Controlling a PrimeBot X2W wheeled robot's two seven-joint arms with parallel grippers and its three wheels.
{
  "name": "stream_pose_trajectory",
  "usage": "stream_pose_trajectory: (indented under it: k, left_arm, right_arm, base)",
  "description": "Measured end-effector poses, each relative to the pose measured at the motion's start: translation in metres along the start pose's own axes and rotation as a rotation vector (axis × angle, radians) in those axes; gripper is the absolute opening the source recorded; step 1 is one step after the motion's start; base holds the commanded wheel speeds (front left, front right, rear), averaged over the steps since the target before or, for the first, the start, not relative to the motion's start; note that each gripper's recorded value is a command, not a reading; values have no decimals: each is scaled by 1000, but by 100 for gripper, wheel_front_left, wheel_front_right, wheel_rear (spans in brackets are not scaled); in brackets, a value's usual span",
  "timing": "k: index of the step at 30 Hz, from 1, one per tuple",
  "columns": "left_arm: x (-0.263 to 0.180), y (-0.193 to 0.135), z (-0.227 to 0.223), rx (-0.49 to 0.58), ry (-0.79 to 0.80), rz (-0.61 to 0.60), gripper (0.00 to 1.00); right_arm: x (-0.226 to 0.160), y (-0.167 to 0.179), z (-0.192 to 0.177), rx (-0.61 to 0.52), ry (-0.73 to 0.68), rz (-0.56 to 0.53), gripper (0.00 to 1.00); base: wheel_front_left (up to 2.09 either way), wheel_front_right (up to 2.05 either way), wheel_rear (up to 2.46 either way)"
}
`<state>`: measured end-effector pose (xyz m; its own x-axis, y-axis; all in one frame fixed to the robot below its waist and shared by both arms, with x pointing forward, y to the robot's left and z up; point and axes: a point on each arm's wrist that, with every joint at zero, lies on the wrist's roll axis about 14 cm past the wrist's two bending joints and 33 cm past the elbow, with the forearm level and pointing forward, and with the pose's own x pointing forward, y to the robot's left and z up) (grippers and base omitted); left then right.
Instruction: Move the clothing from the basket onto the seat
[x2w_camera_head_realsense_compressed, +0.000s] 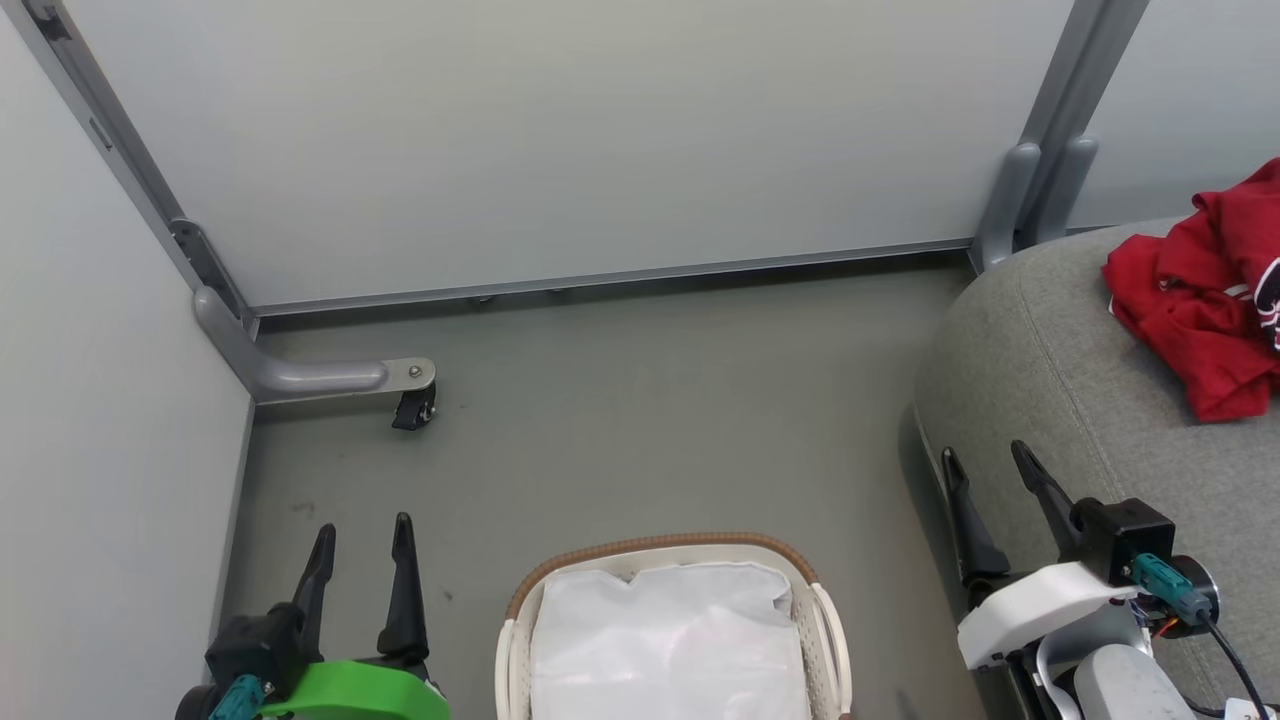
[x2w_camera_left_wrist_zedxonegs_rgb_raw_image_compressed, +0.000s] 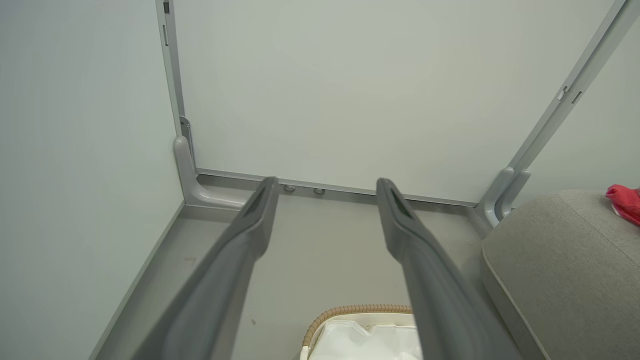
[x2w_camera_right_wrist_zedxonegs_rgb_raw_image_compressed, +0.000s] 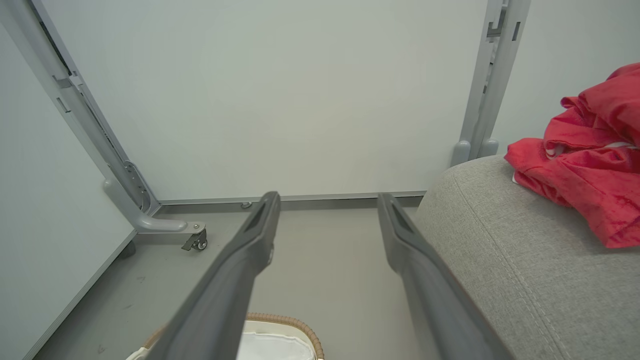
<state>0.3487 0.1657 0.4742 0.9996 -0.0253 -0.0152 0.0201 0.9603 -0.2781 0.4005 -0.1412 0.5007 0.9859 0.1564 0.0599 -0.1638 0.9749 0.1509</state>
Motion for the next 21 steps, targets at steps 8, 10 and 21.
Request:
stream_pose_trajectory:
  k: [8, 10, 21]
  left_arm:
    - [-1, -2, -3, -7, 8, -4, 100]
    - [-2, -2, -3, -8, 10, -4, 100]
    - [-6, 3, -20, -51, 67, 20, 0]
  right_arm:
    - [-1, 0, 2, 7, -7, -2, 100]
    - [-1, 0, 3, 7, -8, -1, 100]
    - [-11, -4, -22, 60, 74, -31, 0]
  base:
    - [0, 0, 0]
    - [0, 0, 0]
    - [0, 0, 0]
